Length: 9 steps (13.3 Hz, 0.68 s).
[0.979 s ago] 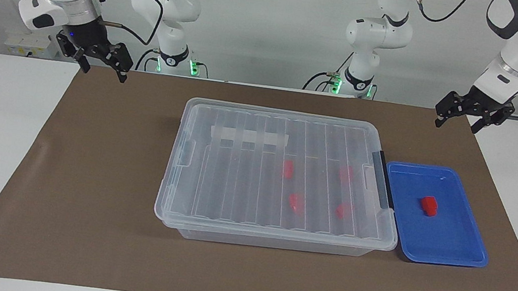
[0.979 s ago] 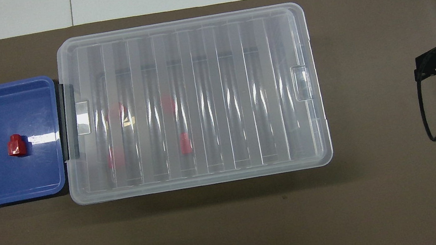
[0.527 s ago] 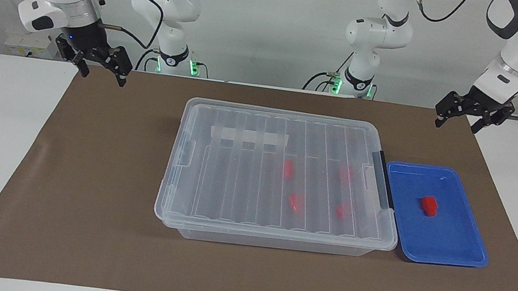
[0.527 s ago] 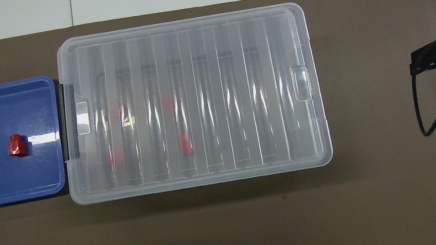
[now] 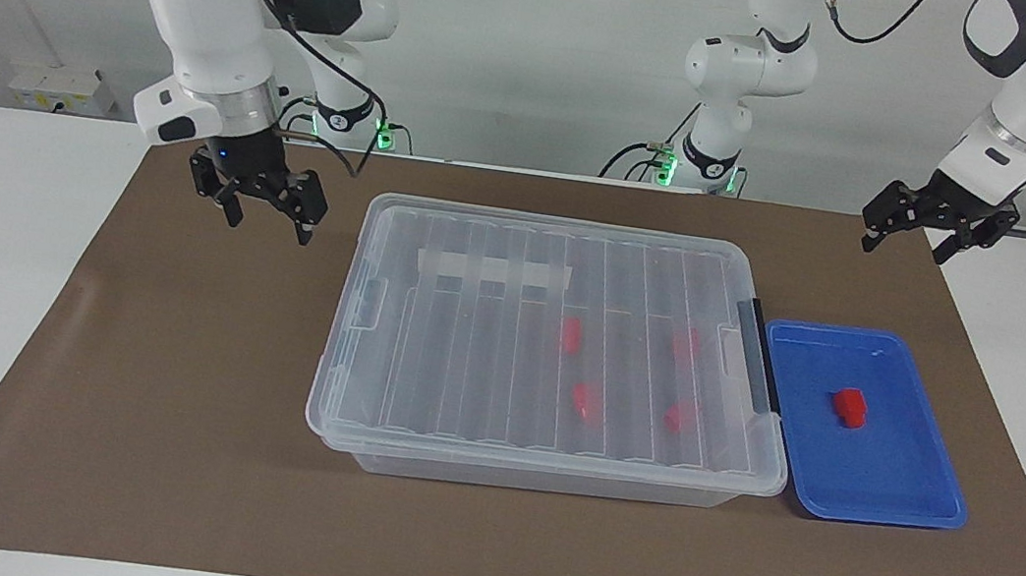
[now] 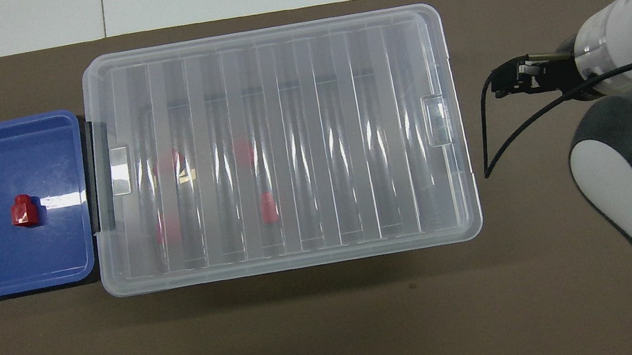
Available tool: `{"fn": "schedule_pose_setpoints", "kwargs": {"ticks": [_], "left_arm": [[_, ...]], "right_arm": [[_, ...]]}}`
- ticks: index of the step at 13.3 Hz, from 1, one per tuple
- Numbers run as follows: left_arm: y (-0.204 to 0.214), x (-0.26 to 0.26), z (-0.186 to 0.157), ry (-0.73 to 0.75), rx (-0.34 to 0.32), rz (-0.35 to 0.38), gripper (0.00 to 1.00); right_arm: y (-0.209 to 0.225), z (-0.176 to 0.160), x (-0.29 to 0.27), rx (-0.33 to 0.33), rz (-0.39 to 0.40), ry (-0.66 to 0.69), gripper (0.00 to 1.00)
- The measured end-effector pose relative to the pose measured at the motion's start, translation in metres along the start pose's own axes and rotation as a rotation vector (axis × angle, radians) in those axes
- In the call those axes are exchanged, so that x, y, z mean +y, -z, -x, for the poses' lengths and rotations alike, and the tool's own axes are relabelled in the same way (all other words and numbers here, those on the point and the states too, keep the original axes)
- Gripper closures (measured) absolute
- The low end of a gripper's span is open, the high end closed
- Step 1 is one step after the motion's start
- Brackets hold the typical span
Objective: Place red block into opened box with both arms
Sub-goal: 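Move the right gripper onto the clear lid's end farthest from the tray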
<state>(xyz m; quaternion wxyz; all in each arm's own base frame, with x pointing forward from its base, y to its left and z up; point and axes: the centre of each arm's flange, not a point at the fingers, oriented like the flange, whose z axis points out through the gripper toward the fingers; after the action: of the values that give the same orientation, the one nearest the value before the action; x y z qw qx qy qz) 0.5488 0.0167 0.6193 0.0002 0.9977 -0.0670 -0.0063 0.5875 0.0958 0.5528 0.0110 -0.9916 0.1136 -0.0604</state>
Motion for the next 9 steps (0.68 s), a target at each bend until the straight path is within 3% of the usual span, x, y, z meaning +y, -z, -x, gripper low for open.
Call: {"fn": "schedule_pose_setpoints", "kwargs": {"ticks": [9], "left_arm": [[0.0, 0.0, 0.0, 0.0, 0.0, 0.0, 0.0]], "right_arm": [[-0.065, -0.008, -0.042, -0.007, -0.009, 0.006, 0.0]]}}
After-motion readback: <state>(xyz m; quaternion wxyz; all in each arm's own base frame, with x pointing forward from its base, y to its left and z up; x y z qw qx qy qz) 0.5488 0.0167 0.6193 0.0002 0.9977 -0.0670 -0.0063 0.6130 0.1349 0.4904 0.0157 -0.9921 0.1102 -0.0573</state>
